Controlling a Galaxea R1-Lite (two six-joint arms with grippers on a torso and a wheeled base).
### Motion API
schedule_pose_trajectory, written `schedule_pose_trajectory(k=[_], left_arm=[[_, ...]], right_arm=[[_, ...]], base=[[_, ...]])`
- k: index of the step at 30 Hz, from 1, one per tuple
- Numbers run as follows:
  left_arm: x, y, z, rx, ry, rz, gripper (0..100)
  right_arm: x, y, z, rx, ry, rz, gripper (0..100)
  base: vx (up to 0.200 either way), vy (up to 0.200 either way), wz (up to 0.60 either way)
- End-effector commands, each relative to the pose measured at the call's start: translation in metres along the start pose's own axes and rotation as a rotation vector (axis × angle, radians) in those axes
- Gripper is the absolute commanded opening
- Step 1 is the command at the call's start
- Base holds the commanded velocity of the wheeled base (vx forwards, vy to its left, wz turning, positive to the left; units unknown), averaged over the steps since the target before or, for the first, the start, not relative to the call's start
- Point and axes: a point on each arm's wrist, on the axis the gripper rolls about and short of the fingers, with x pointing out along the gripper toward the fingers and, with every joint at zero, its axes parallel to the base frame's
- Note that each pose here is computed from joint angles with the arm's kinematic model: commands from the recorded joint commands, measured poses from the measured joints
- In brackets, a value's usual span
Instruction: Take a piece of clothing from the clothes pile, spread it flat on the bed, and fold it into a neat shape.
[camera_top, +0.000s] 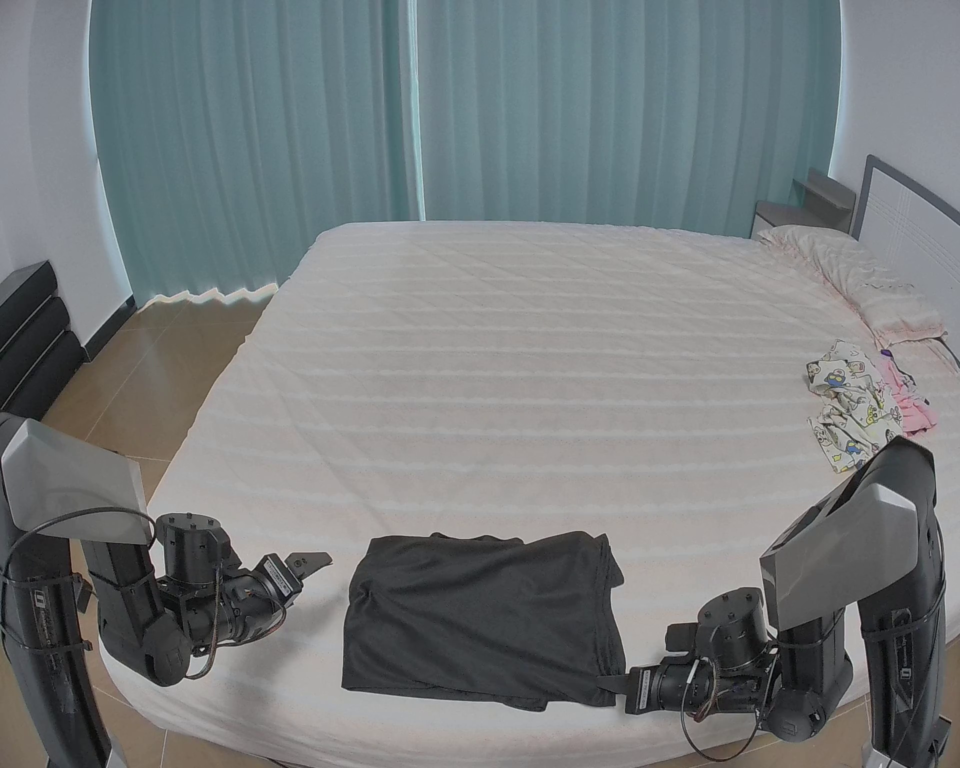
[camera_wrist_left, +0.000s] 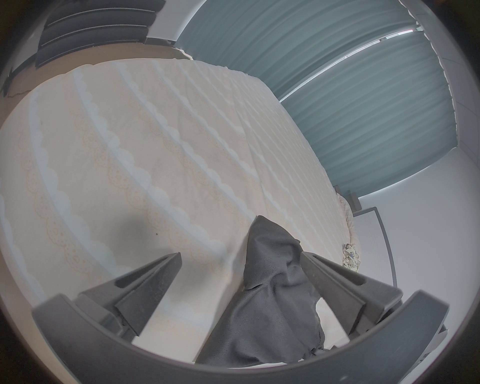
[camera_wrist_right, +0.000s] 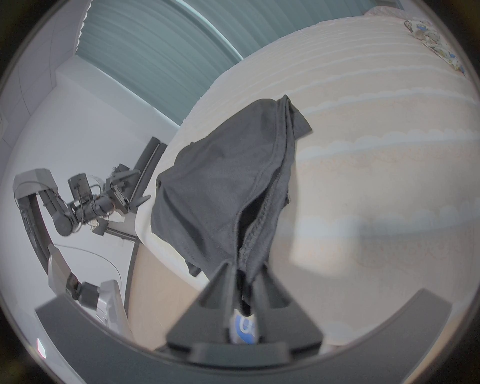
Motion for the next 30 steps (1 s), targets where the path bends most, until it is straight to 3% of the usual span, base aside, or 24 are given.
schedule_pose_trajectory(k=[1, 11, 12, 18, 25, 30], left_arm=[[0.000, 0.000, 0.001, -0.002, -0.002, 0.001, 100], [0.000, 0.001, 0.000, -0.001, 0.000, 0.002, 100], [0.000, 0.001, 0.000, -0.002, -0.001, 0.002, 100], [0.000, 0.001, 0.000, -0.001, 0.000, 0.002, 100], [0.000, 0.001, 0.000, -0.001, 0.000, 0.002, 100], [0.000, 0.000, 0.000, -0.001, 0.000, 0.002, 100]], right_arm=[[-0.006, -0.002, -0.006, -0.023, 0.027, -0.015, 0], [-0.011, -0.004, -0.006, -0.054, 0.027, -0.024, 0], [-0.011, -0.004, -0.006, -0.053, 0.030, -0.025, 100], [-0.025, -0.004, -0.006, -0.097, 0.031, -0.033, 100], [-0.041, -0.005, 0.037, -0.078, -0.173, 0.009, 100], [-0.003, -0.015, 0.067, -0.001, -0.269, 0.043, 100]], base=[[0.000, 0.000, 0.00], [0.000, 0.000, 0.00], [0.000, 0.000, 0.00], [0.000, 0.000, 0.00], [0.000, 0.000, 0.00], [0.000, 0.000, 0.00]])
